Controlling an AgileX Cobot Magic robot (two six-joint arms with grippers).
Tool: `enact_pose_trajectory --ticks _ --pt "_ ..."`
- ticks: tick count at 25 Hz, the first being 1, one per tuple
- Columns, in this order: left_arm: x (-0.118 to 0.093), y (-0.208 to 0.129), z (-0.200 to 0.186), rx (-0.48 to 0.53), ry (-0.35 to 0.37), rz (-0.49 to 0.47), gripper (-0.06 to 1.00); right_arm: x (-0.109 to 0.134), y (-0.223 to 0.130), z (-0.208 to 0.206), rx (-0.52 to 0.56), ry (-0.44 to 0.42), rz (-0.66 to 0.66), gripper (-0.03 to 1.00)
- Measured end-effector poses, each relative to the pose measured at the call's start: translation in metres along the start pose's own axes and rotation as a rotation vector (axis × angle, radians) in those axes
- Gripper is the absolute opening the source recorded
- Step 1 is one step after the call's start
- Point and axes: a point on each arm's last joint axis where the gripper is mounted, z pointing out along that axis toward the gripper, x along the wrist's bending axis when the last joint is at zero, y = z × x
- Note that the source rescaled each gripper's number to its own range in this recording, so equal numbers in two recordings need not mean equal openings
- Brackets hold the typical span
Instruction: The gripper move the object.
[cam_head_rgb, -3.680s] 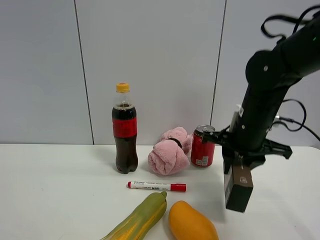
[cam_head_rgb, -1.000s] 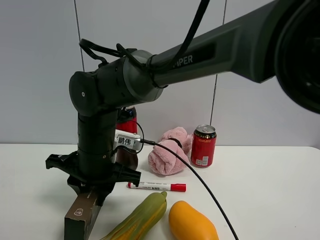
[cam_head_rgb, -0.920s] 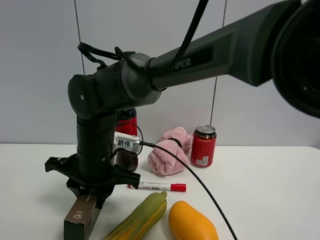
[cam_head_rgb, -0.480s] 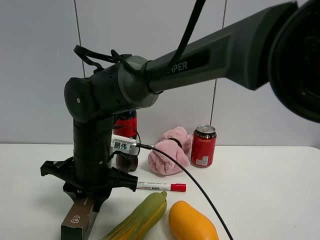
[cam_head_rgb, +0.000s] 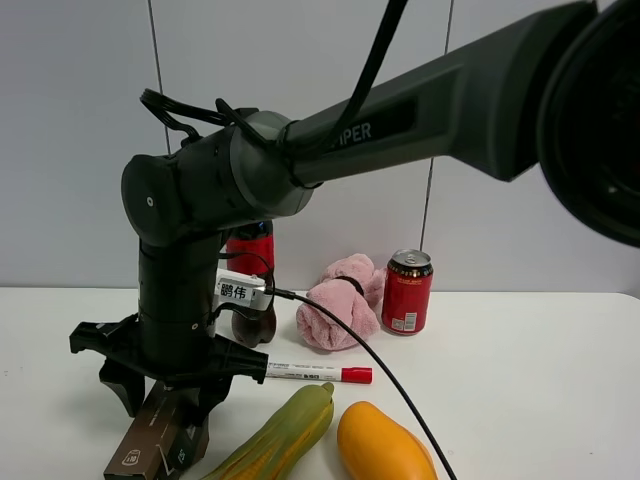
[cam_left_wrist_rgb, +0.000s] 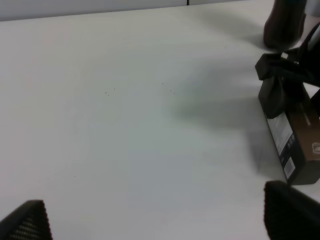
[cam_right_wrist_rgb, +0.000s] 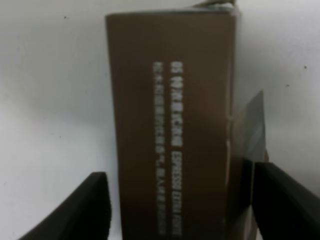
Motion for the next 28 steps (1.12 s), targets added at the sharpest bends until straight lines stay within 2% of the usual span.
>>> enact_pose_trajectory --ticks 5,8,12,15,18,22,28 --pt "0.0 0.0 0.0 0.0 0.0 0.0 1.0 0.004 0.0 -0.002 -0.001 0.039 0.006 0.5" --pt "0.0 0.0 0.0 0.0 0.0 0.0 1.0 0.006 0.003 -0.018 -0.031 0.059 -0.082 0.51" --pt "0.0 0.0 0.0 0.0 0.0 0.0 1.0 0.007 0.012 -0.065 -0.14 0.062 -0.315 0.53" --pt "0.0 0.0 0.0 0.0 0.0 0.0 1.0 0.005 0.017 -0.109 -0.226 0.041 -0.533 0.6" --pt "0.0 0.0 0.0 0.0 0.0 0.0 1.0 -0.007 0.016 -0.157 -0.273 -0.03 -0.707 0.65" --pt "0.0 0.0 0.0 0.0 0.0 0.0 1.0 -0.028 0.016 -0.211 -0.331 -0.154 -0.759 0.66" --pt "0.0 0.0 0.0 0.0 0.0 0.0 1.0 -0.044 0.005 -0.277 -0.433 -0.077 -0.755 0.69"
